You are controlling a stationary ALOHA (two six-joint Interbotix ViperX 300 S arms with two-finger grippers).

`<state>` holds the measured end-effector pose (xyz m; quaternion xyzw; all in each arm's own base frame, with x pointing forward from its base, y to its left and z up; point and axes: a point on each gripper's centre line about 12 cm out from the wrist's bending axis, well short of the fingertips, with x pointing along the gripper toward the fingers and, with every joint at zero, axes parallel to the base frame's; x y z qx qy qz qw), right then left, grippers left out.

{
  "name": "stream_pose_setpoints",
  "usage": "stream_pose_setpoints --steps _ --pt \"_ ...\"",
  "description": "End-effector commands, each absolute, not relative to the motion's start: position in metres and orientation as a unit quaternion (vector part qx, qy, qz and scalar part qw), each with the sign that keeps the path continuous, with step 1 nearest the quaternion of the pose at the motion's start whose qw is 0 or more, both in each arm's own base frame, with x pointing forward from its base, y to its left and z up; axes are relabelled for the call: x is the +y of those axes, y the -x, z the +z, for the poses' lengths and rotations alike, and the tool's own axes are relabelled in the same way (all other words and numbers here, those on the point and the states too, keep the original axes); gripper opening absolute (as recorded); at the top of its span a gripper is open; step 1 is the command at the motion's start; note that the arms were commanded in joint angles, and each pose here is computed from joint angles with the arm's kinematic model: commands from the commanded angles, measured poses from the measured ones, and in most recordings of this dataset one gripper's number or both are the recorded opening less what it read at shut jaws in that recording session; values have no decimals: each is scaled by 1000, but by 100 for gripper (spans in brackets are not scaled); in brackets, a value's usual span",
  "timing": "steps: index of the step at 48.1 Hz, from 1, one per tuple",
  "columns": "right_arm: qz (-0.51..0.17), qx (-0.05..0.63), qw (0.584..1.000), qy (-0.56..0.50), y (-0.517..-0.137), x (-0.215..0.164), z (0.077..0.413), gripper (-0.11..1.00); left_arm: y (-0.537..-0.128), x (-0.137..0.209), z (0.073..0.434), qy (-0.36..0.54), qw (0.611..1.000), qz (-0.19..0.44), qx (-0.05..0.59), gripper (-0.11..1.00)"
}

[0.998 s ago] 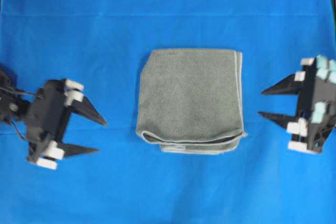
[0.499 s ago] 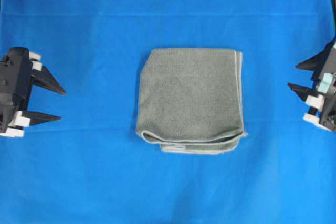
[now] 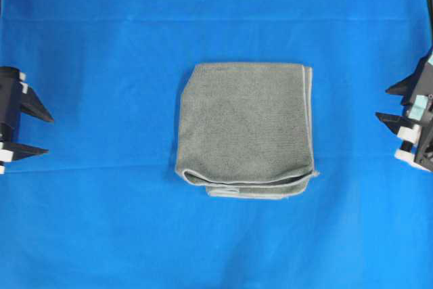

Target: Fold a large towel.

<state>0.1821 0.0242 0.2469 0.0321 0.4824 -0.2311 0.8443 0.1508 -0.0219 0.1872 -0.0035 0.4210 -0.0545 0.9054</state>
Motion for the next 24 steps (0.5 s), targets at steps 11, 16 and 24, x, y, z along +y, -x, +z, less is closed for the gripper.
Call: stream_pose_setpoints --steps 11,16,24 --pt "-213 513 828 -80 -177 35 244 55 -145 -21 203 2 922 -59 383 67" --pt "-210 518 825 -87 -176 37 244 55 -144 -21 206 5 925 -58 375 67" --pt "-209 520 823 -91 -176 37 243 55 -143 -21 210 10 929 -57 366 67"
